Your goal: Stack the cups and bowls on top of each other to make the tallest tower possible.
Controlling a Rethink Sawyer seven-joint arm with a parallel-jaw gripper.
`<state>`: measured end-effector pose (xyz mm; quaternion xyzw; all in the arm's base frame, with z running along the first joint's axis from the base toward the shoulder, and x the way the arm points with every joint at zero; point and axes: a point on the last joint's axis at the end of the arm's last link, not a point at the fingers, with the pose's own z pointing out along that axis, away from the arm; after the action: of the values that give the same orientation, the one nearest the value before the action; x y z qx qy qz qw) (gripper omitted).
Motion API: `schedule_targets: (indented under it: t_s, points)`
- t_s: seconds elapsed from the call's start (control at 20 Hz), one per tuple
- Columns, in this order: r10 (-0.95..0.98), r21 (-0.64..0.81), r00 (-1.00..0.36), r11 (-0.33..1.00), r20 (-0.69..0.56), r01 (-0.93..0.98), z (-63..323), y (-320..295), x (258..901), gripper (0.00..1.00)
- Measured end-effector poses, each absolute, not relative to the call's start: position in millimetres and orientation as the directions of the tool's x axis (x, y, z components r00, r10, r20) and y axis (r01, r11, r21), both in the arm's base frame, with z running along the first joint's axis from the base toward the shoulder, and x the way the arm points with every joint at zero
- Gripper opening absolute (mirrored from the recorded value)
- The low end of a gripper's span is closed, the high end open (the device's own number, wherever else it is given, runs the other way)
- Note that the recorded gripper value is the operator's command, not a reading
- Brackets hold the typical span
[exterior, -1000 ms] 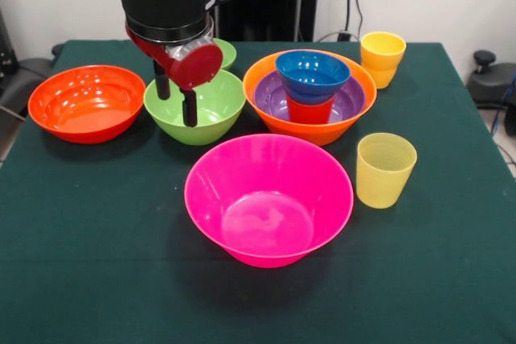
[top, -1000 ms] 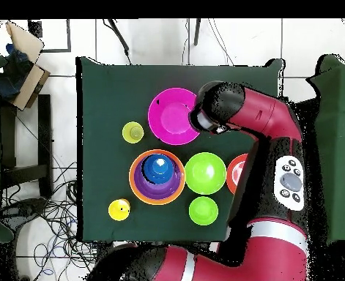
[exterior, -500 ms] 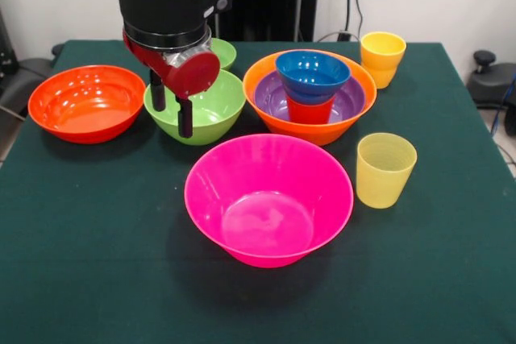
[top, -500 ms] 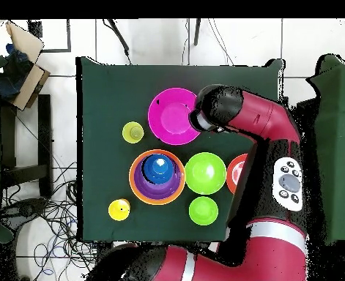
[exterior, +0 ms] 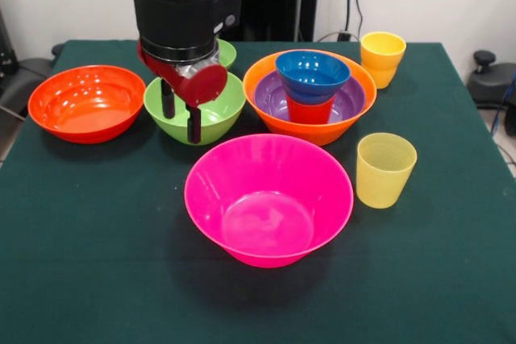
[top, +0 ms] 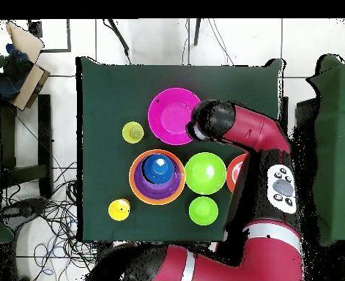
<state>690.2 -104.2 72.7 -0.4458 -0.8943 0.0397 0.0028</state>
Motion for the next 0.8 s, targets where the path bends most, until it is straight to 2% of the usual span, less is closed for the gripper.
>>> schedule_targets:
  t_s: [0.8]
  points:
    - [0.805, -0.166, -0.585, 0.593, 0.096, 0.788, 26.7, -87.1, 625.3, 1.00]
